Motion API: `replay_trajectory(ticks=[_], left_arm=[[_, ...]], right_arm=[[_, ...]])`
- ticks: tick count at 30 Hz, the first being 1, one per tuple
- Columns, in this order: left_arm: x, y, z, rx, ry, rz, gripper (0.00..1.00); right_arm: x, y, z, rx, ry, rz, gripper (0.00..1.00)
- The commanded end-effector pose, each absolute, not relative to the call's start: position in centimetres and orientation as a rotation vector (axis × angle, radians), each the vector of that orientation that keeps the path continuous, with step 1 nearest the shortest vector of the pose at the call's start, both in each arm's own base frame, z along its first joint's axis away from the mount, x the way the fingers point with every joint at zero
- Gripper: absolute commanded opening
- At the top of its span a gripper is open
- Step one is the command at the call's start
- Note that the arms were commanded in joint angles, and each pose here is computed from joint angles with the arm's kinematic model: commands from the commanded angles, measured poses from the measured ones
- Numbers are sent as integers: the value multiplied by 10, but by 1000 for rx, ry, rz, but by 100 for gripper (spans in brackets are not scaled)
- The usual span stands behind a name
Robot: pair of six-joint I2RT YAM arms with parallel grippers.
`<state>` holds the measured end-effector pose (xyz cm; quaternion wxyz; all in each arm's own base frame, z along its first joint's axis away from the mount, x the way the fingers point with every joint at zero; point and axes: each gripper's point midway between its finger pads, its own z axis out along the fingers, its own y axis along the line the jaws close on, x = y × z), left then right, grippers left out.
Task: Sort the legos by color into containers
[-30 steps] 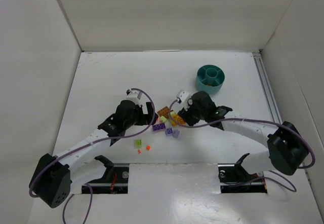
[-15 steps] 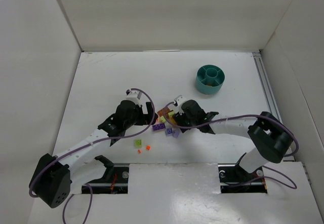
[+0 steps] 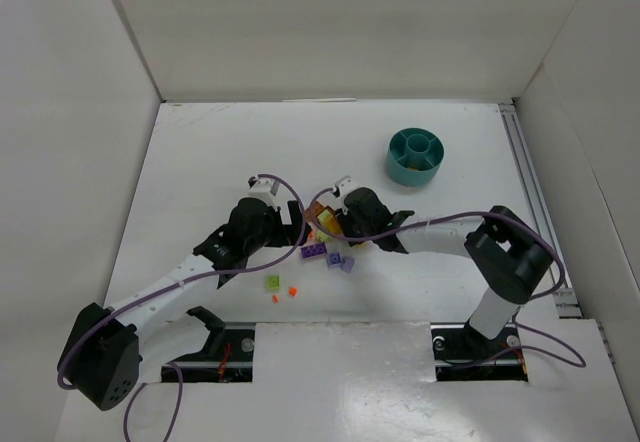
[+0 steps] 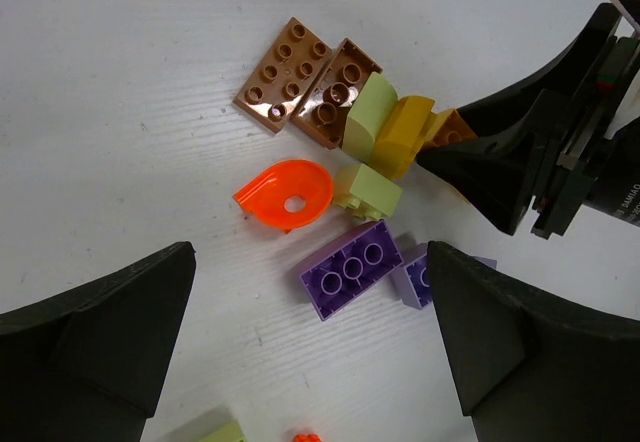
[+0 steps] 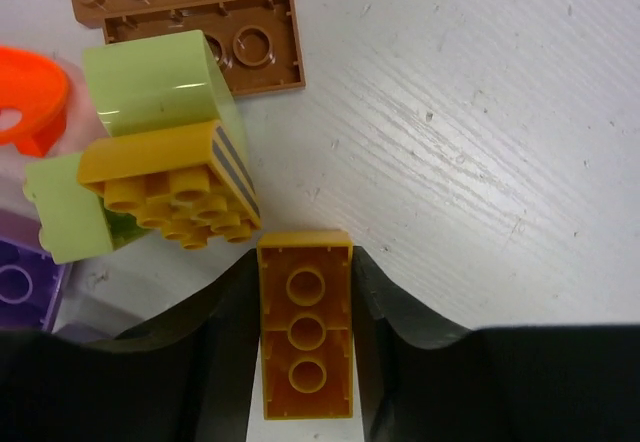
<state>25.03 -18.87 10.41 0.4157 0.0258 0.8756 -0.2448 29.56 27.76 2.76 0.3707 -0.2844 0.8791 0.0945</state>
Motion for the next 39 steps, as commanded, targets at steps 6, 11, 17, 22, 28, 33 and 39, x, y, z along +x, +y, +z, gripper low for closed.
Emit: replay_trajectory(ticks=[6, 11, 17, 22, 28, 33, 39], left_arm=[[258, -195, 127, 78, 2138, -639, 100], [257, -196, 127, 84, 2139, -648, 100], [257, -198, 132, 100, 2122, -661, 100], [259, -197, 125, 104, 2127, -643, 100], [264, -199, 124, 98, 2127, -633, 100], [271, -201, 126, 102, 2121, -620, 100], [274, -203, 129, 121, 2109, -613, 100]], right_arm=[[306, 288, 56, -677, 2173, 277, 35], [321, 267, 97, -722, 2021, 213, 29], [365, 207, 173, -612, 1747, 265, 29], [393, 151, 215, -490, 1622, 103, 29], [426, 115, 246, -306, 1455, 34, 29], [439, 117, 230, -278, 1364, 82, 31], [450, 113, 230, -253, 1248, 137, 32]])
